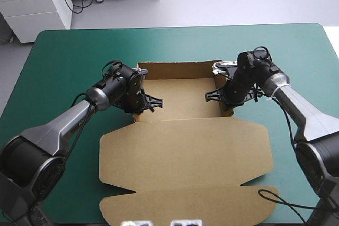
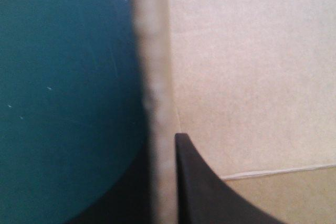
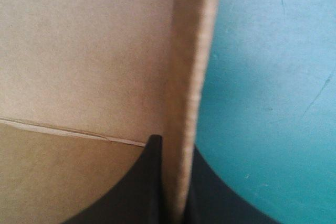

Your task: Fold the box

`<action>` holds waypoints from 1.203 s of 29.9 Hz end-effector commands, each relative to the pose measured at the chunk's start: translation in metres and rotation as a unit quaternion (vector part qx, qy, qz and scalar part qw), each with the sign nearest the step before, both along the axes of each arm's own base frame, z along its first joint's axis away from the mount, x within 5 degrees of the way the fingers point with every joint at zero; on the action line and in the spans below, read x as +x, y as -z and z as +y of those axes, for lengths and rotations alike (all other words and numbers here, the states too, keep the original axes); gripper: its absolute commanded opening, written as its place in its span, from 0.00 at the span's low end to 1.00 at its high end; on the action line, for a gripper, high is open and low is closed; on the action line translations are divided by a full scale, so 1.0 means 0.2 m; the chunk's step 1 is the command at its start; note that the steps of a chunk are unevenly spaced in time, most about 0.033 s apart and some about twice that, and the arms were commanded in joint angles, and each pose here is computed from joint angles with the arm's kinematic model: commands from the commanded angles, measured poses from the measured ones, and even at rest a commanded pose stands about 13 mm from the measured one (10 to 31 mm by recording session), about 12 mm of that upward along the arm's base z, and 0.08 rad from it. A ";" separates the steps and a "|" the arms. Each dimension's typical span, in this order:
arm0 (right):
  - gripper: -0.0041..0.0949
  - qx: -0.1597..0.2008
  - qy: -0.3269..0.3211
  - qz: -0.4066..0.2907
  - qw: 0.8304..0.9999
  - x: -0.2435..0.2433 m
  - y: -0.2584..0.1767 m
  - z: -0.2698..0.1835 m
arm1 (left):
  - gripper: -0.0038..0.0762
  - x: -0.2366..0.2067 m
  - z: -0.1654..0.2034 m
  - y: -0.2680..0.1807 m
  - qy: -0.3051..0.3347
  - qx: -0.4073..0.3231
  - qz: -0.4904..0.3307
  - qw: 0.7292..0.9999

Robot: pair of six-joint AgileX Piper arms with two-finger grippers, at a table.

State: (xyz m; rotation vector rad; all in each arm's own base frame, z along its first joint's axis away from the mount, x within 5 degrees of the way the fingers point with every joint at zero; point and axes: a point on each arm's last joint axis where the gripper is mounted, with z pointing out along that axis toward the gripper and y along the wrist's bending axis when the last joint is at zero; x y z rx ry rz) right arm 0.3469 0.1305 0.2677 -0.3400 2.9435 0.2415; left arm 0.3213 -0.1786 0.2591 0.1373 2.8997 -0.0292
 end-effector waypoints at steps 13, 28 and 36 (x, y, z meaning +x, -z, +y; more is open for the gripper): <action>0.03 -0.005 -0.011 -0.025 1.000 -0.01 -0.09 -0.03 | 0.04 -0.01 0.08 -0.12 0.026 0.066 -0.033 0.997; 0.56 0.028 -0.023 -0.014 0.999 -0.02 -0.09 0.00 | 0.26 -0.03 0.12 -0.12 0.050 0.118 -0.001 0.992; 0.78 0.043 -0.020 -0.012 0.999 -0.02 -0.10 0.01 | 0.77 -0.03 0.13 -0.13 0.046 0.126 -0.003 0.991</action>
